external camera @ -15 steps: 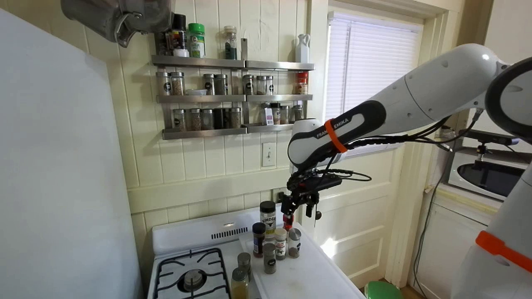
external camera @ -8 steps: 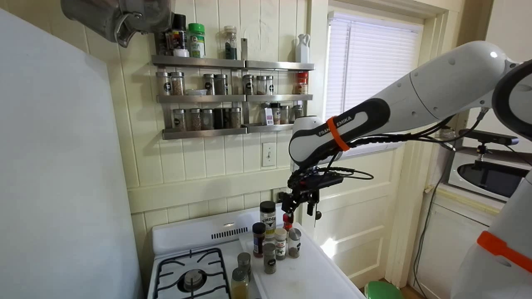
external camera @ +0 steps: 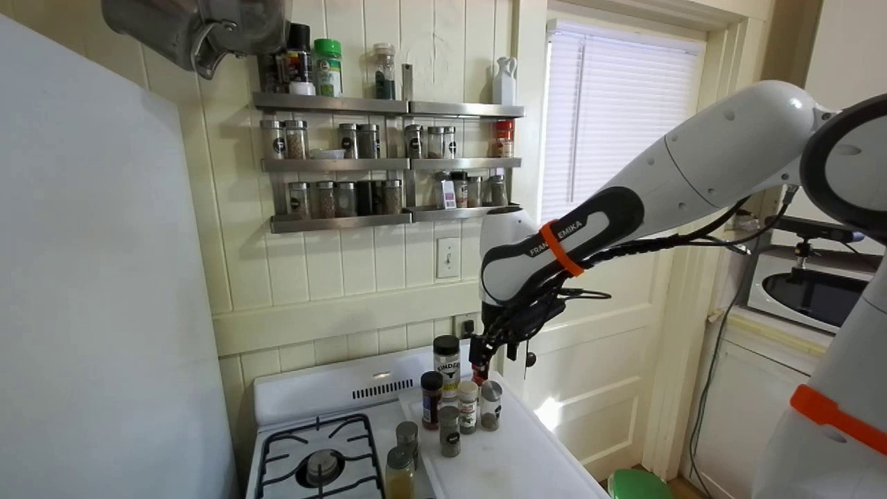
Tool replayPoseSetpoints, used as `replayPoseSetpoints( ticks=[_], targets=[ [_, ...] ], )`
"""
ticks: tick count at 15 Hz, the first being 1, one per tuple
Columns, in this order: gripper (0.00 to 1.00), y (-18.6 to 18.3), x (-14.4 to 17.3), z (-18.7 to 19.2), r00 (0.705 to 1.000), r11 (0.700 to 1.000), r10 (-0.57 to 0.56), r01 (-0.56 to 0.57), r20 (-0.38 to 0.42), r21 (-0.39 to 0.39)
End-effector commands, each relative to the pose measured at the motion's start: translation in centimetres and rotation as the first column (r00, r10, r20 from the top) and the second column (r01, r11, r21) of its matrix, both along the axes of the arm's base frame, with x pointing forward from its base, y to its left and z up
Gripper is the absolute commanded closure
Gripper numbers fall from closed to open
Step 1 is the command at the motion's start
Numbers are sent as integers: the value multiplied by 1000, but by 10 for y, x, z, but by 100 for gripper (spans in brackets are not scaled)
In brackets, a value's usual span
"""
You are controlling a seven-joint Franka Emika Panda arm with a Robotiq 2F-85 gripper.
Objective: Move the spice bottle forward
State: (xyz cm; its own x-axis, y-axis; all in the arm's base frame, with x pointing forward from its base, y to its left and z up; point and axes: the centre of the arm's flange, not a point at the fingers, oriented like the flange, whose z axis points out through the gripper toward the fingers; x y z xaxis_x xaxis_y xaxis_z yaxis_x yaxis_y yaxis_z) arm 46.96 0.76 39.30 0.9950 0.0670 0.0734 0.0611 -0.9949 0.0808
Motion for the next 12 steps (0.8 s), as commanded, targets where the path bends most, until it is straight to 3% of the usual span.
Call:
replayPoseSetpoints(
  ticks=[1, 2, 12],
  targets=[
    [0, 10, 1, -23, 990, 996, 91, -92, 112, 6],
    [0, 5, 4, -8, 997, 999, 41, -41, 67, -3],
    [0, 20, 8, -18, 996, 998, 67, -67, 65, -6]
  ],
)
